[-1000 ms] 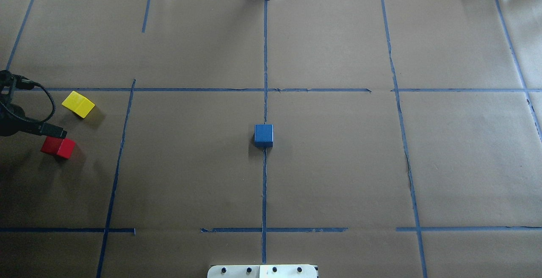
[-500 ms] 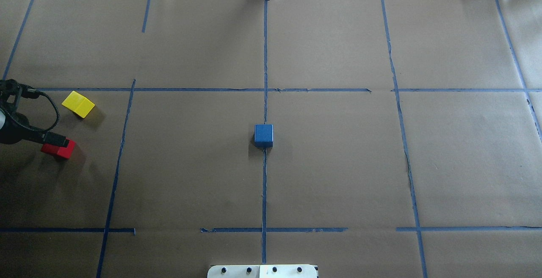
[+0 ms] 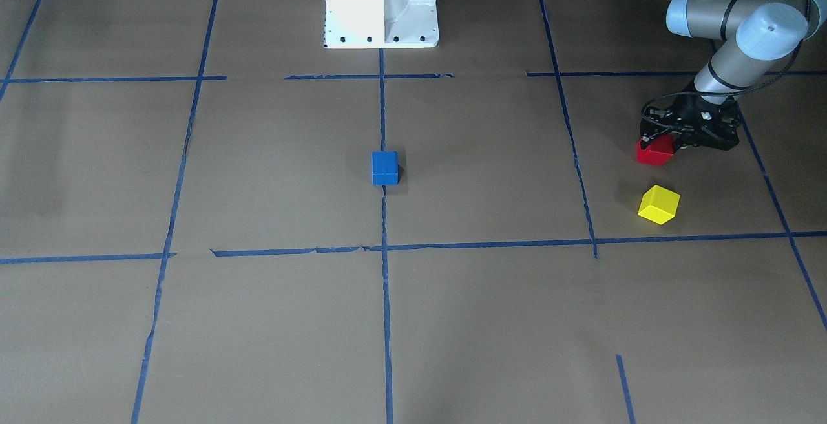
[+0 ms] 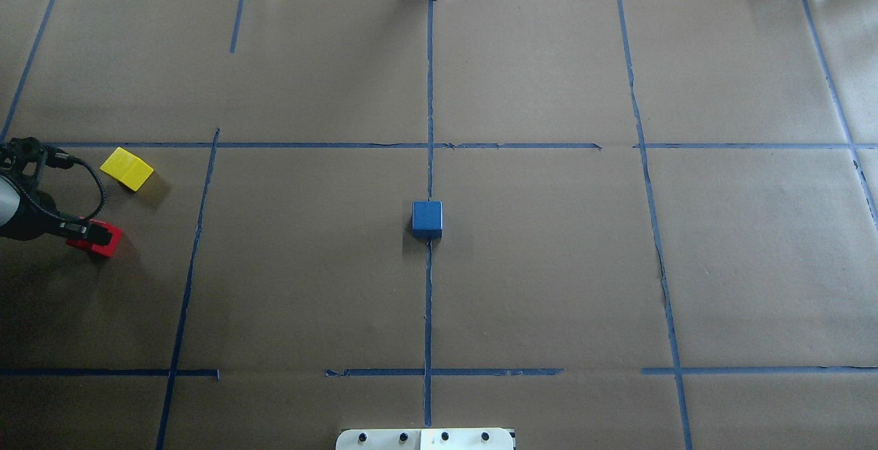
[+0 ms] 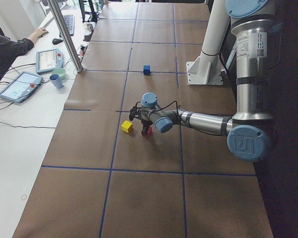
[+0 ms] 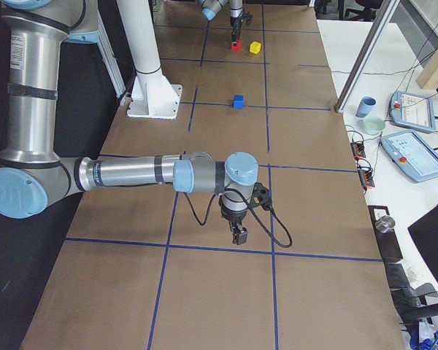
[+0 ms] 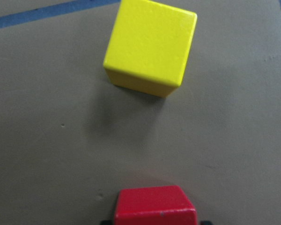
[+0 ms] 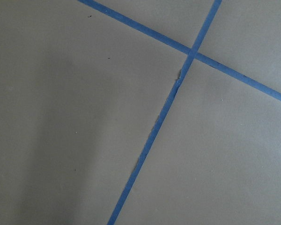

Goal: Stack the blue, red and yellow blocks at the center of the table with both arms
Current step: 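Carry the red block with the left gripper above the blue block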

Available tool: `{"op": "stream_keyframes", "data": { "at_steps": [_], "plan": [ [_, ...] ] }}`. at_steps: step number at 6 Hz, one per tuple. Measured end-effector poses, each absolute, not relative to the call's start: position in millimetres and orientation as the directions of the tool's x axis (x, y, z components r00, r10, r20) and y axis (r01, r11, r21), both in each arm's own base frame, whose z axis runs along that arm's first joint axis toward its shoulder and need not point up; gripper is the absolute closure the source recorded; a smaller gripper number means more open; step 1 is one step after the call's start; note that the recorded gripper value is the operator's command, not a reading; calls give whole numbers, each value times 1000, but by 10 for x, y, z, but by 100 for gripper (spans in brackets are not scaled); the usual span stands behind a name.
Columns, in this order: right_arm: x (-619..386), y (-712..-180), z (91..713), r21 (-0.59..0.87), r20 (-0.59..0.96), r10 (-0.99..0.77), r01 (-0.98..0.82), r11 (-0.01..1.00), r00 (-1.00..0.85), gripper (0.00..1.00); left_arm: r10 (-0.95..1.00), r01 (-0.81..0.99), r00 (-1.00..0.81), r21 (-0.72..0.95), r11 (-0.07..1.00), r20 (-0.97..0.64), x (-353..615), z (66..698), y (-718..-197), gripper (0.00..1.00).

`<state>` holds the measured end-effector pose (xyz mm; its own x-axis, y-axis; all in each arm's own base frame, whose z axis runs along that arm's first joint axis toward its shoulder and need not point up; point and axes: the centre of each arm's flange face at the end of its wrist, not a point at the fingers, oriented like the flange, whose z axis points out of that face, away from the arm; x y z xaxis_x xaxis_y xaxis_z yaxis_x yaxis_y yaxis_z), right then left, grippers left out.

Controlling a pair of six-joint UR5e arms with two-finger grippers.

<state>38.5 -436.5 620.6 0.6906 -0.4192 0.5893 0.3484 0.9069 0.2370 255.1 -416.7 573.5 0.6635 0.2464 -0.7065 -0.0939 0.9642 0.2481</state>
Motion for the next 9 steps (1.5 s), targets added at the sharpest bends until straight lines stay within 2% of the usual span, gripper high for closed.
{"op": "stream_keyframes", "data": {
  "at_steps": [2, 4, 6, 8, 9],
  "plan": [
    [383, -4364, 6203, 228, 595, -405, 337, 913, 695, 1, 264, -68, 654, 292, 954, -709, 2540, 5417, -4185, 100],
    [394, -4308, 6320, 169, 617, -333, 294, 941, 713, 0, 156, 17, 639, 217, 976, -753, 2592, 4713, -4180, 100],
    [464, -4253, 6444, 138, 626, -296, 271, 953, 721, 0, 56, 45, 599, 103, 994, -799, 3376, 3582, -4239, 100],
    [647, -4194, 6483, 133, 629, -266, 235, 963, 731, 0, -23, 57, 620, 16, 998, -785, 4548, 2162, -4009, 100],
    [675, -4189, 6490, 131, 630, -259, 228, 965, 733, 0, -47, 77, 625, 1, 997, -779, 5018, 1721, -3956, 100]
  ]
}}
